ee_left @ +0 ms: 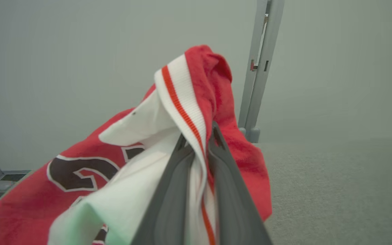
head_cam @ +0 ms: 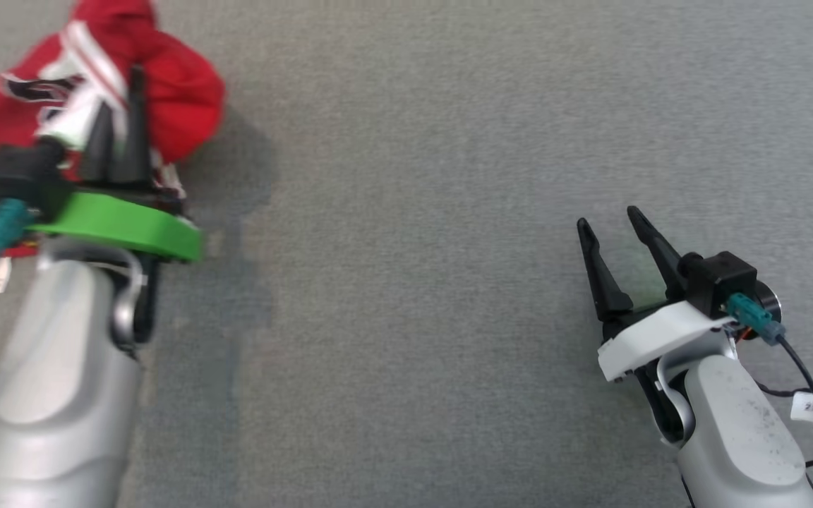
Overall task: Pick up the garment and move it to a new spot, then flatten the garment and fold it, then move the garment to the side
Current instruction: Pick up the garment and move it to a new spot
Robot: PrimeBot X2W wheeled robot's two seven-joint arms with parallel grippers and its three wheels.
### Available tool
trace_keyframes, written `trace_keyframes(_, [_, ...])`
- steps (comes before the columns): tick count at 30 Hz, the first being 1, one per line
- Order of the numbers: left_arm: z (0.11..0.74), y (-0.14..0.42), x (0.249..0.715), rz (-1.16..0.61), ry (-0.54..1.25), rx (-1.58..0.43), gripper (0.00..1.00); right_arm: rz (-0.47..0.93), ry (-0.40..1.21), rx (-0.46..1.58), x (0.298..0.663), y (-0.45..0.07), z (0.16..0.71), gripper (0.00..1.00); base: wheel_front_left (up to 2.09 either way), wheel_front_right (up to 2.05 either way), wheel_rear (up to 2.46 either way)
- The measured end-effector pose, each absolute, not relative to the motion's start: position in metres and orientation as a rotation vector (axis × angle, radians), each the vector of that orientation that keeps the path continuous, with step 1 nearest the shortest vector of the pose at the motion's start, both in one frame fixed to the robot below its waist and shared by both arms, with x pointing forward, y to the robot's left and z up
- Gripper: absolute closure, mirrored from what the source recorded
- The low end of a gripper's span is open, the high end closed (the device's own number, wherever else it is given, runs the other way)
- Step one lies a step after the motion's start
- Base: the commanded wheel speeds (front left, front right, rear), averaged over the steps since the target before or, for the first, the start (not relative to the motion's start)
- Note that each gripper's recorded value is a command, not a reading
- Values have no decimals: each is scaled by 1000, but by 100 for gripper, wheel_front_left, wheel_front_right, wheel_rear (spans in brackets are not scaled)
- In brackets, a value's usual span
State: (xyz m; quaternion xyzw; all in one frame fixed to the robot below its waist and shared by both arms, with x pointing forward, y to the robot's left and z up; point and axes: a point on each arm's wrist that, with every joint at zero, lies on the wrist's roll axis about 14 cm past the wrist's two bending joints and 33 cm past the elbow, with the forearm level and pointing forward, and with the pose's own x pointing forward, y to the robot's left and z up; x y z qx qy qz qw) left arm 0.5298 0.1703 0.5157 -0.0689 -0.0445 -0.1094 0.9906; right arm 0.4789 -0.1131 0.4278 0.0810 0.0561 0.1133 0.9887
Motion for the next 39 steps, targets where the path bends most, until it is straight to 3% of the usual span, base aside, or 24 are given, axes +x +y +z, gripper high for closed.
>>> trace_keyframes(10, [520,3,503,-592,-59,-283,100,69,96,146,440,-175,444,0,0,0,0])
trace_keyframes(16, [509,-57,472,-730,15,-360,100,-33,95,130,413,-211,448,0,0,0,0])
trace_keyframes(17, [506,-61,468,-737,28,-365,89,-44,94,129,409,-214,449,0,0,0,0])
trace_keyframes(18, [501,-64,462,-745,48,-368,56,-58,90,128,405,-219,451,0,0,0,0])
trace_keyframes(19, [497,-66,458,-747,63,-368,0,-66,84,127,404,-222,453,0,0,0,0])
trace_keyframes(24, [489,-46,454,-678,79,-361,0,-69,50,126,400,-224,465,0,0,0,0])
trace_keyframes(31, [475,32,453,-448,73,-299,0,-10,30,139,406,-203,472,0,0,0,0])
trace_keyframes(39, [457,110,412,-237,93,-226,0,47,13,158,401,-181,479,0,0,0,0])
